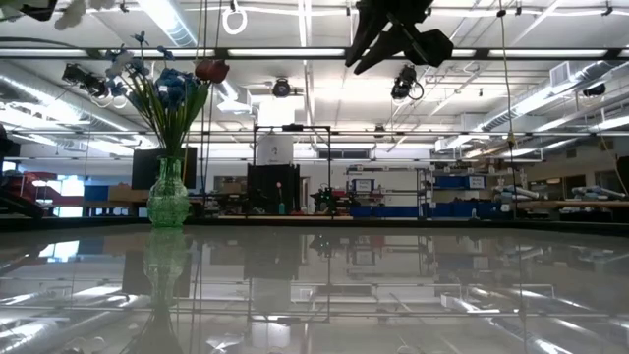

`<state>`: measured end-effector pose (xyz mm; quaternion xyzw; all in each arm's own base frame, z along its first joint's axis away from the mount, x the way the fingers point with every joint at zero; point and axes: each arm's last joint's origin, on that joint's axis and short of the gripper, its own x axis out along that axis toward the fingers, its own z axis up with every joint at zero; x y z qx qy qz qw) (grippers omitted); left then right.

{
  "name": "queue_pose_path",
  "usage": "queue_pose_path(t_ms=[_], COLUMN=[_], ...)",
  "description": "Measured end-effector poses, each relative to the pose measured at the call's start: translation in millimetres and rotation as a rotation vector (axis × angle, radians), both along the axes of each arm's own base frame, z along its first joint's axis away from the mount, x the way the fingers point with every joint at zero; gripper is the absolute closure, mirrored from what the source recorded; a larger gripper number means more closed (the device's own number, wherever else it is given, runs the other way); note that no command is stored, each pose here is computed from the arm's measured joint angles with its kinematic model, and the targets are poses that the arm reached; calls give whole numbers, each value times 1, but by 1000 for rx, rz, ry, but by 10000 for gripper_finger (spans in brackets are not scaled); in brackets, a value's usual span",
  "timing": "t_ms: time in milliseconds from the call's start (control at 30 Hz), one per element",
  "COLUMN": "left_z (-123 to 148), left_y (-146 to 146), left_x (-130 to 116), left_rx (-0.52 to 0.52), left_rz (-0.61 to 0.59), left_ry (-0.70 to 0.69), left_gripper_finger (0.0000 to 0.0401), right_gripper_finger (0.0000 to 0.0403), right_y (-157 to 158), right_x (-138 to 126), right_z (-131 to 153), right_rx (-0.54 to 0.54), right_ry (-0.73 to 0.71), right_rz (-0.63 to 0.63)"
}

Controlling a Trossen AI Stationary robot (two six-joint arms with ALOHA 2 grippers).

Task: Sort flowers into vase by color
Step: Put the black tulip into the red vase

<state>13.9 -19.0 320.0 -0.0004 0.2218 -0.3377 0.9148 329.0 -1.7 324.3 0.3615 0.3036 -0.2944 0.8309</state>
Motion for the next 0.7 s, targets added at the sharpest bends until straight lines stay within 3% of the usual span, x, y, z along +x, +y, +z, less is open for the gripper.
queue_pose_path(t_ms=[267,700], left_z=[0,1], left_y=[0,0], left_x=[0,-1], left_rx=[1,-57], left_rz=[-1,35], left_ry=[0,46], left_gripper_finger=[372,212], right_gripper_finger=[326,309], right_y=[-1,-1], right_x=[0,0], right_z=[0,0], right_rx=[-27,-28], right_ry=[5,6], right_rz=[27,29])
